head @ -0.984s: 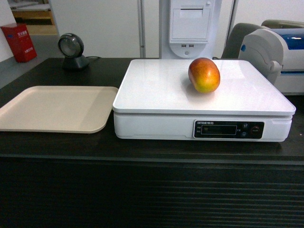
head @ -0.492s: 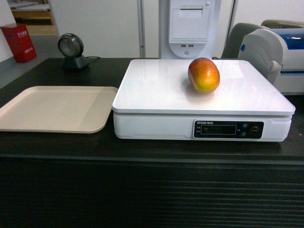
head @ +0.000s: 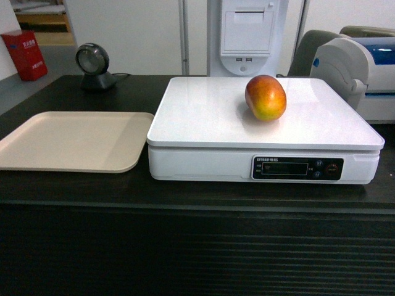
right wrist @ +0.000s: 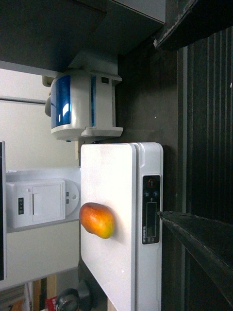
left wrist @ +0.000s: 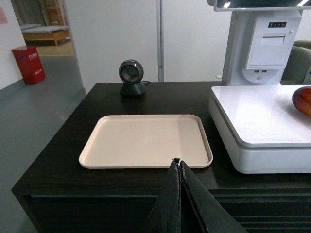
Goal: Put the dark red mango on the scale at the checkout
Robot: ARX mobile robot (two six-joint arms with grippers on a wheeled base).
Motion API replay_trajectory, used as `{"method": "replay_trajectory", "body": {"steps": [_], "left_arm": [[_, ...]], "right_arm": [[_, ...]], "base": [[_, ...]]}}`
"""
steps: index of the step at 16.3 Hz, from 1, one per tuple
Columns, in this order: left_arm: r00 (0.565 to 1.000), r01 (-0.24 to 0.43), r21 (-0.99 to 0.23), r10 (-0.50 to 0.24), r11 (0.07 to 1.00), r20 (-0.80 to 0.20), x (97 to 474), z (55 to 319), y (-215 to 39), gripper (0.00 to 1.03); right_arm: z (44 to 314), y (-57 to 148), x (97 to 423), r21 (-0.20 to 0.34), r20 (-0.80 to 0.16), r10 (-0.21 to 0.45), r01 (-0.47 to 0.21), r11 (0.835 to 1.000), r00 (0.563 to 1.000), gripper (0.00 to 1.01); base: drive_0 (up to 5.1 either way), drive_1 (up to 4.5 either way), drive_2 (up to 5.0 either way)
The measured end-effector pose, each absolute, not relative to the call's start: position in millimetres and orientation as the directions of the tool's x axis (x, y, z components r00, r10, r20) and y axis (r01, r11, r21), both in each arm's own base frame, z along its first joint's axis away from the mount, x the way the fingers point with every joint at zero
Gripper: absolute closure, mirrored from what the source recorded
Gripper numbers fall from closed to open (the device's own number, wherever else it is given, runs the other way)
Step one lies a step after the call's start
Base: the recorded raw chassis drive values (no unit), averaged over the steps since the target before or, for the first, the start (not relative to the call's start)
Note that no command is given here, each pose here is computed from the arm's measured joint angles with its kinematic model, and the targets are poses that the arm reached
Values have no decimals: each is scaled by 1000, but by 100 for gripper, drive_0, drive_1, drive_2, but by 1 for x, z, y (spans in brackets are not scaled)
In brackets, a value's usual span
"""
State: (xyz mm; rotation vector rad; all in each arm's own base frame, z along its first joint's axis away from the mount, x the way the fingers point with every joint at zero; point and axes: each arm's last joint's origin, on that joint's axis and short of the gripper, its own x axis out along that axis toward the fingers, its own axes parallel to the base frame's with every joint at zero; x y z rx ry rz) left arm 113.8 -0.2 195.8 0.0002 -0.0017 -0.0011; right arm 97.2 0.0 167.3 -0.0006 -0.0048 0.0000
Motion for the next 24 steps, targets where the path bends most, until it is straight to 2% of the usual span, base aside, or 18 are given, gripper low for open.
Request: {"method": "replay_trajectory", "body": {"steps": [6,8,10,12,19,20,24], "left_arm": [[1000,2,1,-2,1000,-2,109,181,0,101],[999,3,1,-3,1000,-44,102,174,0,101],[1000,2,0,-2,1000,12,97,176,0,101],[1000,3,1,-3,1000,-10,98,165,0,101],[1000,2,0,-2,1000,-2,98,166,0,101],[1000,2,0,-2,1000,-2,98,166,0,99],[1000,2,0,-2,1000,-2,98,166,0,52]], "right_arm": [[167,0,97,-1,5,0,0,1000,1000,3],[167,0,97,-1,5,0,0,1000,1000,3],[167,0,97,-1,5,0,0,1000,1000,3],[167,0,97,-1,4,0,0,1000,1000,3],[167,0,97,-1,5,0,0,1000,1000,3],[167,0,97,-1,5,0,0,1000,1000,3],[167,0,97,-1,5,0,0,1000,1000,3]], "base": [[0,0,0],[0,0,0],[0,0,0],[0,0,0],[0,0,0],[0,0,0],[0,0,0]]}}
